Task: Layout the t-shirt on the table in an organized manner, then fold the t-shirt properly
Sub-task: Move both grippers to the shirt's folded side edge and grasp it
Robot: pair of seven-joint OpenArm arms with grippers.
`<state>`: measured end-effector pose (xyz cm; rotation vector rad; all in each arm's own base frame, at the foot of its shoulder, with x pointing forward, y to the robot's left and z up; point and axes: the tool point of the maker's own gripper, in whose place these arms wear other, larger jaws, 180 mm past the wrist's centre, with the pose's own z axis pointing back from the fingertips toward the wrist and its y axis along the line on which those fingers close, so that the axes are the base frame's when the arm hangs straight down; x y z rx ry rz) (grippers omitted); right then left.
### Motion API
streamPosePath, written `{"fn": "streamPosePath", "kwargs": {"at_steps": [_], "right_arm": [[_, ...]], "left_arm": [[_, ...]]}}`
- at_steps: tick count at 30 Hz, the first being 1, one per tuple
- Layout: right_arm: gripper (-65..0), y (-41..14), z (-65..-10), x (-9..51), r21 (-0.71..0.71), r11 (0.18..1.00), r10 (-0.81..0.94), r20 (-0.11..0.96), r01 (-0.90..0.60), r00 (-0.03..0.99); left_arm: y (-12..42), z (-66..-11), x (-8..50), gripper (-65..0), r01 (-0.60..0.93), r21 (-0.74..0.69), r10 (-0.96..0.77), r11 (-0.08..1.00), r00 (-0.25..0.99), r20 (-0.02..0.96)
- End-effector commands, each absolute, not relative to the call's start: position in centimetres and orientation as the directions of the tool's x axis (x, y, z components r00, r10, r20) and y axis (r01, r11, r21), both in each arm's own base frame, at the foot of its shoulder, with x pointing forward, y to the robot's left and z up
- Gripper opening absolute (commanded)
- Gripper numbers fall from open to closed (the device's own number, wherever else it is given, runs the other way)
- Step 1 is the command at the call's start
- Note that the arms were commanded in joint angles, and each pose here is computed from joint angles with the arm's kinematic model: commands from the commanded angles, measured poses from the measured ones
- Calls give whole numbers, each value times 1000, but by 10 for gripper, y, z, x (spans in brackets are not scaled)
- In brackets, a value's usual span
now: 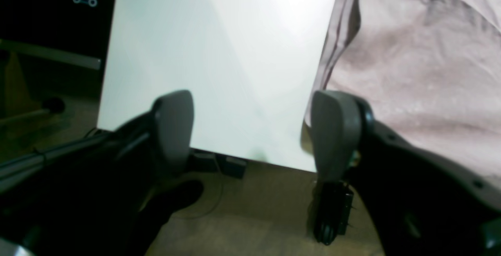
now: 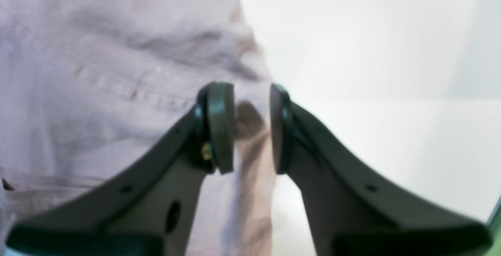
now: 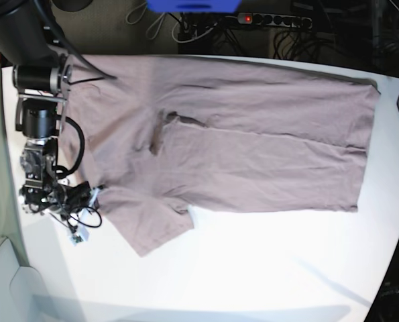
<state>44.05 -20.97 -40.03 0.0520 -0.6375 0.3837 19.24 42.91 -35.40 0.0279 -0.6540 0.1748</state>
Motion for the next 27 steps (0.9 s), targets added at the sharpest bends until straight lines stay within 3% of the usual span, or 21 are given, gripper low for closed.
{"fn": "streamPosePath", "kwargs": {"at_steps": [1, 4, 10, 13, 23, 25, 27], "right_arm": [[-482, -217, -374, 460, -97, 931, 328, 645, -352, 690], [-465, -224, -374, 460, -106, 933, 329, 643, -345, 692], [-302, -225, -374, 459, -107, 933, 328, 646, -344, 689], [-256, -225, -376, 458, -106, 933, 328, 644, -344, 691], [-266, -220, -415, 435, -39, 939, 291, 619, -341, 730], [-310, -220, -424, 431, -19, 942, 276, 612, -335, 741], [-393, -219, -425, 431, -14, 942, 271, 619, -334, 737]], "left_arm": [[438, -336, 201, -195, -163, -3, 127, 987, 754, 645], [436, -338, 201, -195, -163, -8, 130, 987, 754, 643], [428, -343, 201, -195, -161, -26, 140, 987, 752, 645], [426, -346, 200, -195, -165, -35, 148, 986, 751, 644], [426, -342, 207, -195, -167, -41, 153, 985, 737, 658], [428, -339, 212, -195, -168, -41, 152, 985, 729, 668], [428, -331, 224, -194, -166, -45, 150, 985, 705, 694]]}}
